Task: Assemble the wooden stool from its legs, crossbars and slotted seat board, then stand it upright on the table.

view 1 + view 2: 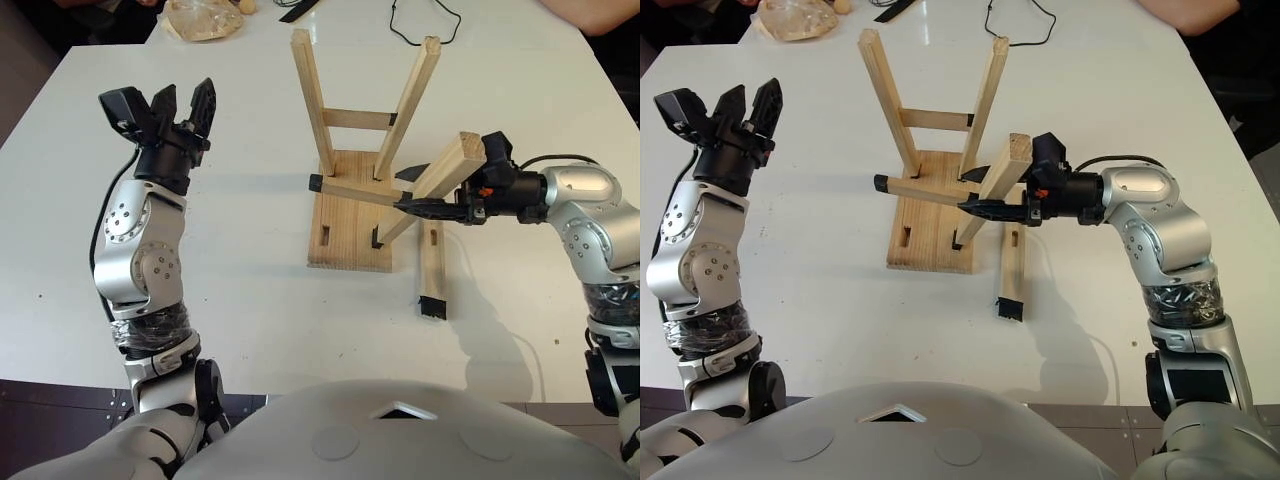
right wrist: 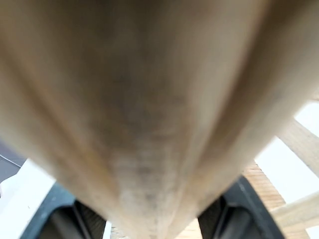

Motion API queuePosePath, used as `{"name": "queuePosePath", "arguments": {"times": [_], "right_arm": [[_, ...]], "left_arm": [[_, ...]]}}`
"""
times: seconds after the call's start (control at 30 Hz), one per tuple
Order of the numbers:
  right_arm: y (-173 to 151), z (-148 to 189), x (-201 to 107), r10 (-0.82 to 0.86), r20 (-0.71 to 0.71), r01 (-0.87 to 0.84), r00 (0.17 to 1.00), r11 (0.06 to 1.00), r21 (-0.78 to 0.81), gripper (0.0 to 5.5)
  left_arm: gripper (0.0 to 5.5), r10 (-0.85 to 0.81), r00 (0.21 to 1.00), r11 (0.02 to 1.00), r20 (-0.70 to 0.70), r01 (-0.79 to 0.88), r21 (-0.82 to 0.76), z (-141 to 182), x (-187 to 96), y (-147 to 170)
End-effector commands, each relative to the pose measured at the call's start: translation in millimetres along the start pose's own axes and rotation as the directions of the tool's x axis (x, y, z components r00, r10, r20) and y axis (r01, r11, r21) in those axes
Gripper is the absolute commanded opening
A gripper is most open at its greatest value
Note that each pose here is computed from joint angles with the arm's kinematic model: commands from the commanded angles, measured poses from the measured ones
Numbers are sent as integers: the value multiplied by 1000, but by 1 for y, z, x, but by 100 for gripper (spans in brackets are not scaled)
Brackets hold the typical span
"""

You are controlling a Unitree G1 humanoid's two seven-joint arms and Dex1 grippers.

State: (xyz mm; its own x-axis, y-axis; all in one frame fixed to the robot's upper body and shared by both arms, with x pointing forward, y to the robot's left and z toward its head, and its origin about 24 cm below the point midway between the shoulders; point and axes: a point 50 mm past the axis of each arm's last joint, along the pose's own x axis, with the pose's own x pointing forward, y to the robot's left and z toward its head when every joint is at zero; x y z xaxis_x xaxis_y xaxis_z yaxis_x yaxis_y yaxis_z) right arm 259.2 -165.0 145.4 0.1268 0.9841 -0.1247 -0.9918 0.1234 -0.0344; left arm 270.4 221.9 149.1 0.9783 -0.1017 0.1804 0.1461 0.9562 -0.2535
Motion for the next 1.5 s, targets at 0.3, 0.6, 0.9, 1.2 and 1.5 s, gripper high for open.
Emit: {"name": "queuePosePath", "arguments": {"times": [0.3,0.6,0.9,1.2,1.5], "right_arm": [[9,-64,9,56,-279,-47,959,998,41,201],[-17,-57,3,-14,-264,7,964,1000,-30,201],[6,6,-45,-188,-238,147,953,973,-178,339],[52,-52,-19,-599,-395,596,697,790,-146,339],[72,-72,-9,-489,-534,410,690,872,-268,339]], "left_arm": [[329,-32,999,993,-35,28,-112,-17,-2,-23],[329,-8,997,998,-74,4,-58,-27,-6,-23],[329,131,981,991,-141,-126,37,-42,-29,18],[329,314,938,949,-145,-316,12,-54,-68,24],[329,316,937,948,-151,-316,28,-56,-66,24]]}}
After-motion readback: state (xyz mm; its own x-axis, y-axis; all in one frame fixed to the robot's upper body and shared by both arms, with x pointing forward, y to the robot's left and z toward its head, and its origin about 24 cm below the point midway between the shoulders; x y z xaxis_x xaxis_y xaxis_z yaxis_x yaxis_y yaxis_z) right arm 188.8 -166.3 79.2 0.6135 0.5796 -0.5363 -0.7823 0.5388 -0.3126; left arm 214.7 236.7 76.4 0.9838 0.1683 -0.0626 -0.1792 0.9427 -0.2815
